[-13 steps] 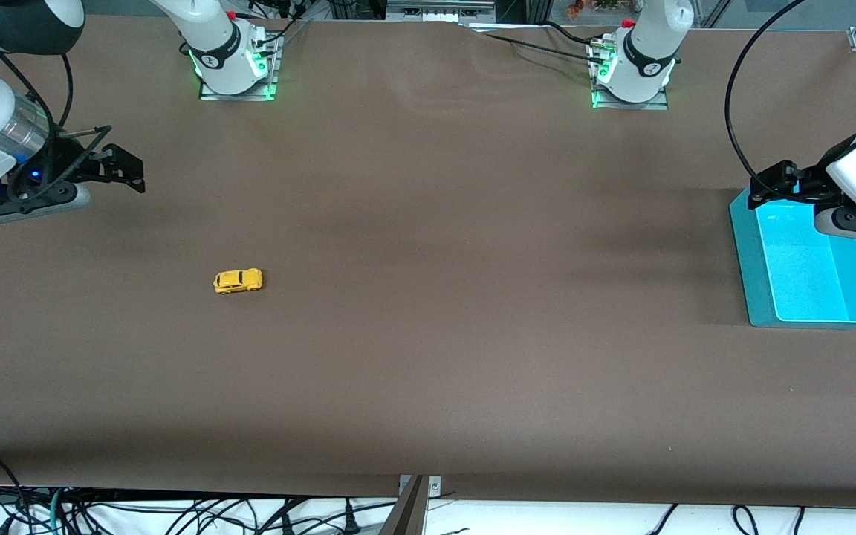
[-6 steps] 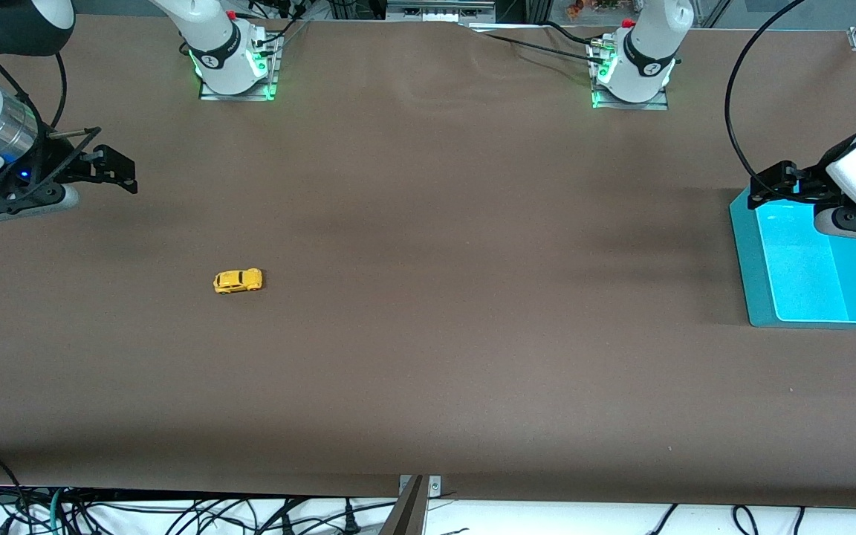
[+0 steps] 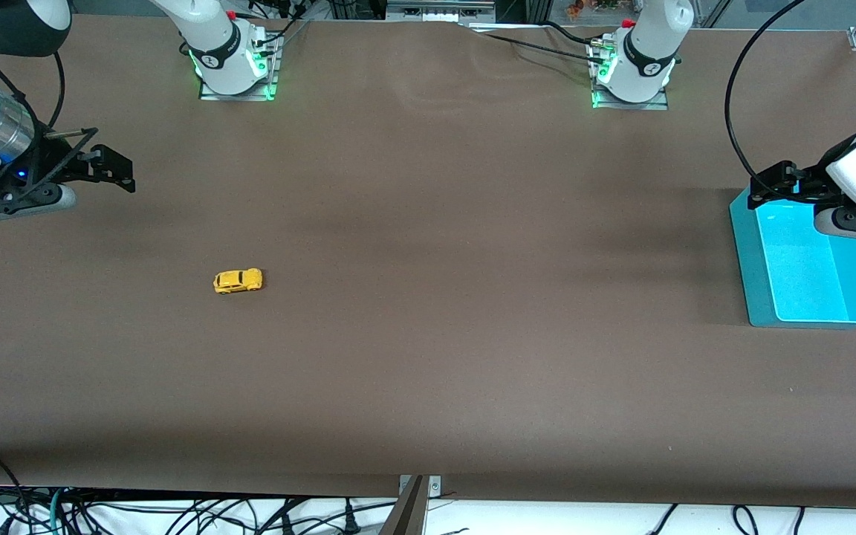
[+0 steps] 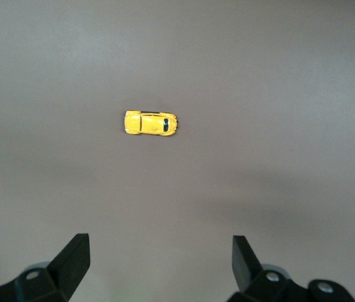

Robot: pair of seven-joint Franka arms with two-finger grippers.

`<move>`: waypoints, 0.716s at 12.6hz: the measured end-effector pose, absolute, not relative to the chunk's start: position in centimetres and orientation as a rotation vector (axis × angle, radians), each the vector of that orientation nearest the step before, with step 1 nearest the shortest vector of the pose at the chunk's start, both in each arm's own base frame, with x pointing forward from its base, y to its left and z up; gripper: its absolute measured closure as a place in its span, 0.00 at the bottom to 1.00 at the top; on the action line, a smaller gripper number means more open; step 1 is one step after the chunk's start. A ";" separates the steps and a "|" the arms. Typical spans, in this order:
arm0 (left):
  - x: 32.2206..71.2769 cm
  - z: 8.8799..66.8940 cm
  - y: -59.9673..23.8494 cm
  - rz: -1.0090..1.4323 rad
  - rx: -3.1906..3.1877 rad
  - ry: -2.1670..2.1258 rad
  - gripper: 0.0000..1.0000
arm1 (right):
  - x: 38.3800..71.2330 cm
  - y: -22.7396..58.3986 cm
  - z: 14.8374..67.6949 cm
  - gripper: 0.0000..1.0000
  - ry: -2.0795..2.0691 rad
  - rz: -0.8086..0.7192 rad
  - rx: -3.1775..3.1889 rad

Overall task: Wind and store yellow beetle car
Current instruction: 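Reach the right gripper down over the yellow beetle car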

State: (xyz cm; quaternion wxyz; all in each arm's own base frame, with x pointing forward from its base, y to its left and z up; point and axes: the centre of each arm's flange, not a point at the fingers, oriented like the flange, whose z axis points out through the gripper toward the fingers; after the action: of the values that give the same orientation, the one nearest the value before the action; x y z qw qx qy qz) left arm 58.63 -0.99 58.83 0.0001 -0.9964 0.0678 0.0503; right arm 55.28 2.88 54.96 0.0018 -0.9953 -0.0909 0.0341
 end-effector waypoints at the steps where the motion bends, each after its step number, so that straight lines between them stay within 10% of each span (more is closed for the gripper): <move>1: 58.6 58.8 -1.0 0.158 -3.130 0.213 0.00 | 55.3 2.8 54.9 0.00 -0.283 0.109 -3.123; 9: 58.6 58.8 -1.0 0.158 -3.130 0.213 0.00 | 55.2 2.9 53.4 0.00 -0.284 0.160 -3.120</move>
State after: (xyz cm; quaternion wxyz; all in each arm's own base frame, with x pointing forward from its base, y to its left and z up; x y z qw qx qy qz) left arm 58.63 -0.99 58.83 0.0001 -0.9964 0.0678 0.0503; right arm 55.15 2.85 53.43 0.0023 -0.9946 -0.0907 0.0510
